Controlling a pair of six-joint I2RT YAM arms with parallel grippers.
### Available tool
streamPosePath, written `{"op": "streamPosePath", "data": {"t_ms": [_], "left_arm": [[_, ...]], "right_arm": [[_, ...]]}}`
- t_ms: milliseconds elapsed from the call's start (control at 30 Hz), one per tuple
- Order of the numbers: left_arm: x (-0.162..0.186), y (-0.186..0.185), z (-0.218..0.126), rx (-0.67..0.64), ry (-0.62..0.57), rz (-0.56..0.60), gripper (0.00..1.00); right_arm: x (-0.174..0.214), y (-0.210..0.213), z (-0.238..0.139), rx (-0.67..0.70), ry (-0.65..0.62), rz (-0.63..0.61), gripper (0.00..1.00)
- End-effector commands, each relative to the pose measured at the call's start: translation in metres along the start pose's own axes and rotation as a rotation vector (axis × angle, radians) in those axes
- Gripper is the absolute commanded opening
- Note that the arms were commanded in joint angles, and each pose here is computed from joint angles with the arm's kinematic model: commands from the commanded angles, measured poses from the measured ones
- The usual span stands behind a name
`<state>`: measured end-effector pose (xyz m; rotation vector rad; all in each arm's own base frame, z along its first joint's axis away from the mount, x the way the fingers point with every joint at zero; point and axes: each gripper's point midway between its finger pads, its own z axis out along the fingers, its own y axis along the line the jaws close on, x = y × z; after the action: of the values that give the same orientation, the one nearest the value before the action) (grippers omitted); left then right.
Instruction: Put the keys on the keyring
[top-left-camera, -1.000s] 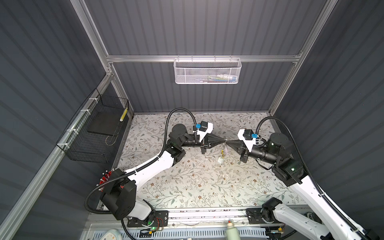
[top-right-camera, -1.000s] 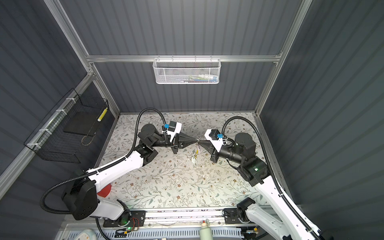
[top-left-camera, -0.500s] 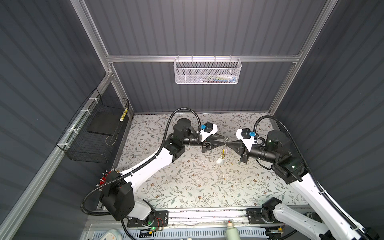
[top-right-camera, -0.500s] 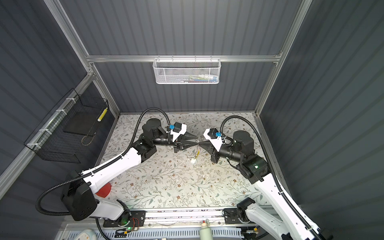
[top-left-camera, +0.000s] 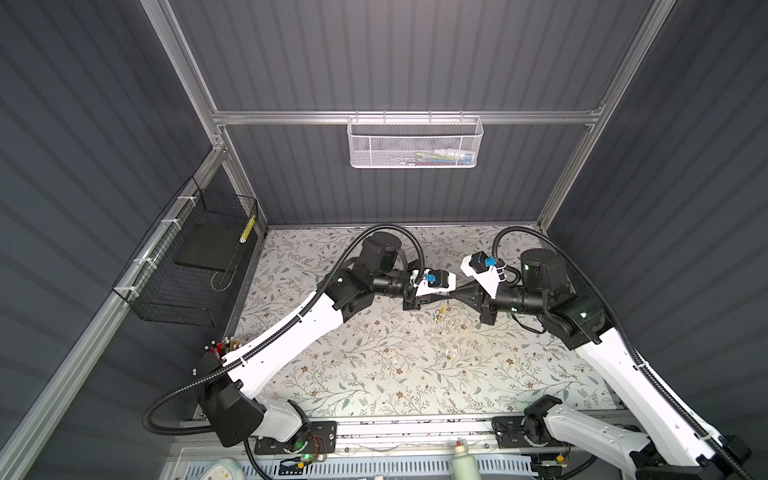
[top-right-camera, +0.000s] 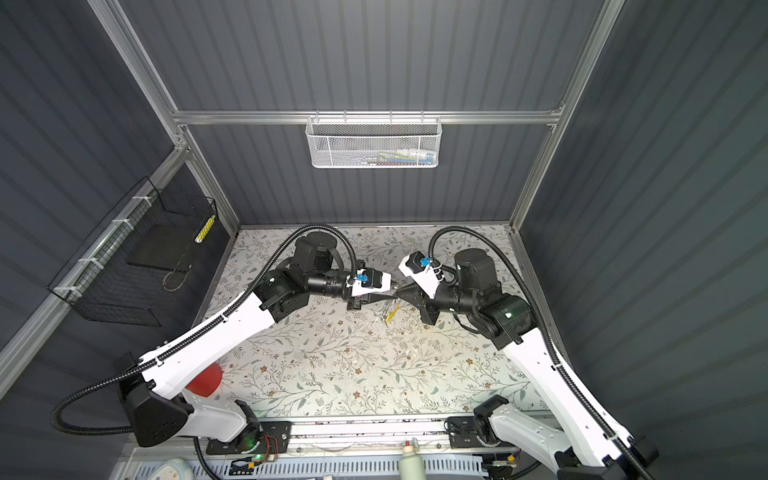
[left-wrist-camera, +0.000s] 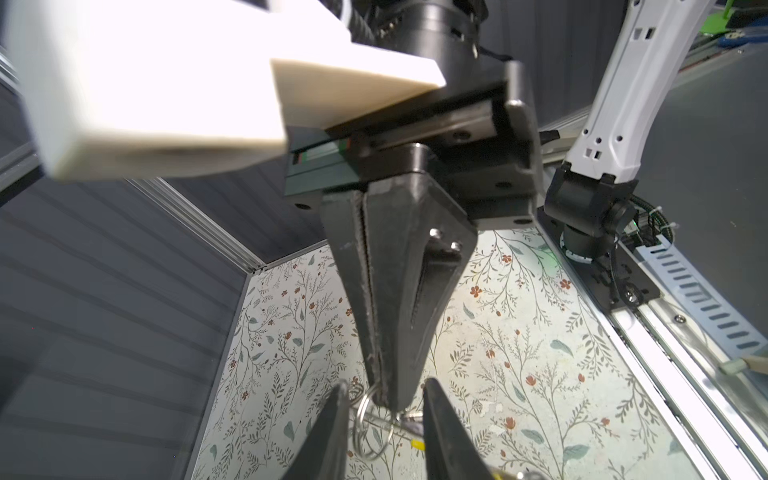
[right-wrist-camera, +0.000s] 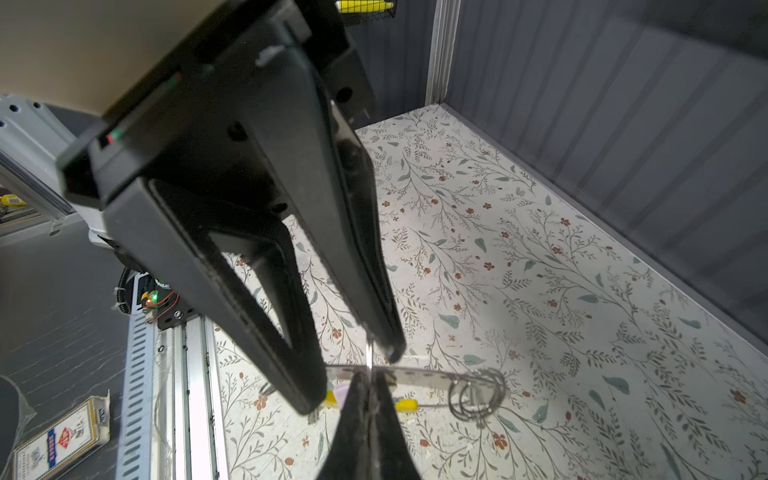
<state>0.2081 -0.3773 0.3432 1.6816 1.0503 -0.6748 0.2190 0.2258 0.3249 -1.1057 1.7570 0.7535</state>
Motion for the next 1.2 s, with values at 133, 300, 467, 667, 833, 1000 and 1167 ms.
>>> {"op": "streamPosePath", "data": {"t_ms": [133, 300, 467, 667, 833, 1000, 1167], "left_arm": [[0.009, -0.002, -0.002, 0.013, 0.100, 0.068, 0.30], [0.008, -0.003, -0.002, 0.020, 0.103, 0.069, 0.29], [0.007, -0.004, 0.001, 0.037, 0.104, 0.066, 0.28], [0.005, -0.009, 0.006, 0.065, 0.093, 0.062, 0.26], [0.004, -0.013, 0.008, 0.085, 0.086, 0.067, 0.17], [0.001, -0.019, 0.010, 0.112, 0.066, 0.063, 0.06], [-0.006, -0.021, 0.010, 0.115, 0.019, 0.045, 0.00]], "right_arm": [[-0.006, 0.011, -0.005, -0.055, 0.014, -0.028, 0.00], [-0.003, 0.013, -0.004, -0.066, 0.033, -0.033, 0.00], [-0.002, 0.014, -0.002, -0.075, 0.050, -0.044, 0.00], [-0.004, 0.015, -0.001, -0.079, 0.047, -0.052, 0.00], [-0.005, 0.014, 0.000, -0.075, 0.045, -0.057, 0.00], [-0.007, 0.014, -0.001, -0.069, 0.037, -0.065, 0.00], [-0.006, 0.006, -0.002, -0.015, 0.036, -0.070, 0.06]]}}
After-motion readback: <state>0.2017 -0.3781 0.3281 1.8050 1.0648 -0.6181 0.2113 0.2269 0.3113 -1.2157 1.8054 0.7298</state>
